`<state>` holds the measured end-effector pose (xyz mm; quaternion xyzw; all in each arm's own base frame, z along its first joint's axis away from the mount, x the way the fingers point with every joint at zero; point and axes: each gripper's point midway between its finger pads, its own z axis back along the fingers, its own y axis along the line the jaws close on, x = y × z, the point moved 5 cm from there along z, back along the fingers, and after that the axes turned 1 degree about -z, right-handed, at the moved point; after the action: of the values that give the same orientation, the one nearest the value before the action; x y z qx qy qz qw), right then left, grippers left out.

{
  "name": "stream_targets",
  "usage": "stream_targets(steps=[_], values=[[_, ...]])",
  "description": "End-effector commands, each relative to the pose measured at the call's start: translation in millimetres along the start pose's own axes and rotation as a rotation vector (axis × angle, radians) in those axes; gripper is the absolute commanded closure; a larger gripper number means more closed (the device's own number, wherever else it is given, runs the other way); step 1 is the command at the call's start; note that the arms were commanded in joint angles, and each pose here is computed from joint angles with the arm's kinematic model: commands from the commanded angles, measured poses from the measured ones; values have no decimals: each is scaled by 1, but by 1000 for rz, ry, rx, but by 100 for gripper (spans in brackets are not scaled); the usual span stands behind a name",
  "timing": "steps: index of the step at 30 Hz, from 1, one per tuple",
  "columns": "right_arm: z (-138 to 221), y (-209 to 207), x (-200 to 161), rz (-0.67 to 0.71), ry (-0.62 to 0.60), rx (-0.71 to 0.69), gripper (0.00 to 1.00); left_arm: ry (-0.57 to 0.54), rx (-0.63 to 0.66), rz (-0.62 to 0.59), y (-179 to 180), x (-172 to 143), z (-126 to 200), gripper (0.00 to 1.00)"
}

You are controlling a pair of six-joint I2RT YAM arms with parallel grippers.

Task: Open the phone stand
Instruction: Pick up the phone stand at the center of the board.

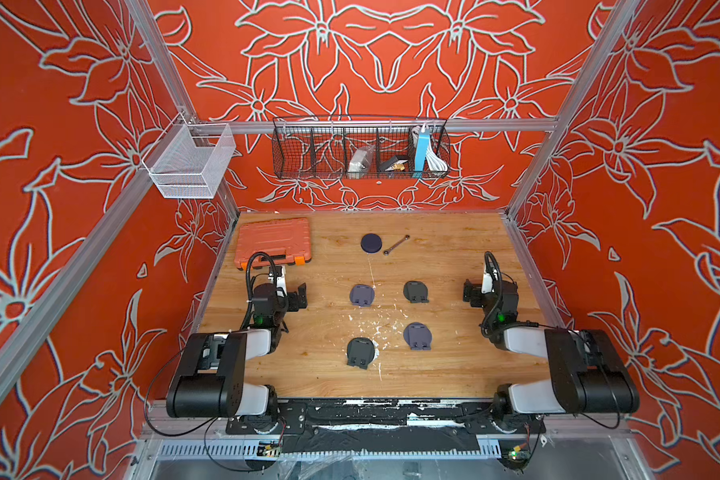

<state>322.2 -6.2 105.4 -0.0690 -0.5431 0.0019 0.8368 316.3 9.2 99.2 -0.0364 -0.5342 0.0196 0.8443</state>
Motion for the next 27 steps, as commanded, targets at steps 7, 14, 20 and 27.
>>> stream_targets(steps=[7, 14, 20, 27], values=[[-1, 1, 9, 18, -28, -5, 3, -26, -7, 2, 0, 9, -3, 0], [-1, 1, 9, 18, -29, -6, 3, -27, -7, 2, 0, 9, -3, 0], [-1, 1, 8, 18, -27, -6, 3, -26, -7, 0, 0, 9, -3, 0], [-1, 1, 9, 18, -30, -6, 3, -14, 25, -1, 1, 13, -3, 0]])
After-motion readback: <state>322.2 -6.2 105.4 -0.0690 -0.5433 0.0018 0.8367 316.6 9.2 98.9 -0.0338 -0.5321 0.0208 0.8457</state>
